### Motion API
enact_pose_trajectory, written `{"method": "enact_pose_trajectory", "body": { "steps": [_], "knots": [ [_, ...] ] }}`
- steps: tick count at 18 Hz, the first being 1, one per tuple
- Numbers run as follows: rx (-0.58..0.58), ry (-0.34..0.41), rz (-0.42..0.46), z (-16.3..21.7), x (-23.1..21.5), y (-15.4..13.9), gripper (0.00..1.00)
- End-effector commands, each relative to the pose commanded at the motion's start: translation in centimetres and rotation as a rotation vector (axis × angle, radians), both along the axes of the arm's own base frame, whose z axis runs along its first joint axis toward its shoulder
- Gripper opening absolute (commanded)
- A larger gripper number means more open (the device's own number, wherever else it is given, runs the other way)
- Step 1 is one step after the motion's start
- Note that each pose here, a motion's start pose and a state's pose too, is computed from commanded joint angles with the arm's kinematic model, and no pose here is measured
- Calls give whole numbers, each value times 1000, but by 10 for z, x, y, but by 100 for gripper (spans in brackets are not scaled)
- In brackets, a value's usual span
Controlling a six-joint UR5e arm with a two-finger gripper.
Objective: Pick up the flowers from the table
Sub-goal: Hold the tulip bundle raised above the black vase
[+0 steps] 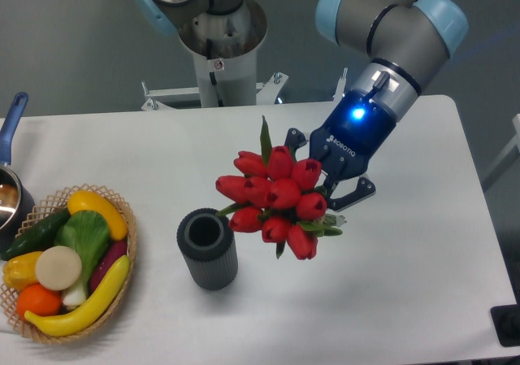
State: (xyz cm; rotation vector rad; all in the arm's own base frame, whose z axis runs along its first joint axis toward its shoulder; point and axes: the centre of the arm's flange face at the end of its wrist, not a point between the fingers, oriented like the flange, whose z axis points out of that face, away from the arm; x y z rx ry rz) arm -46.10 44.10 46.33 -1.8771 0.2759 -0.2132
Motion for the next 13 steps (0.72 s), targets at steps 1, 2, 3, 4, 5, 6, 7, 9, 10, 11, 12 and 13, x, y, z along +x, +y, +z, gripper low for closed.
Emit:
{"method": "enact_pose_trajectory", "body": {
  "steps": [1,2,3,4,5,6,7,9,10,11,12,13],
  "knots": [
    [7,-3,-2,1,0,0,38],
    [10,-7,-3,0,1,0,38],
    [10,-7,-3,0,1,0,38],
    [10,-7,-3,0,1,0,38],
    [11,-6,-5,1,1,1,38],
    [11,-5,-7,1,2,2,38],
    [14,-2,-7,3,2,2,38],
    [15,0,-8,5,2,3,38],
    [15,0,-8,5,2,3,38],
    [15,2,-9,5,2,3,38],
    [15,2,-9,5,2,3,38],
    [15,2,-7,5,1,2,38]
  ]
}}
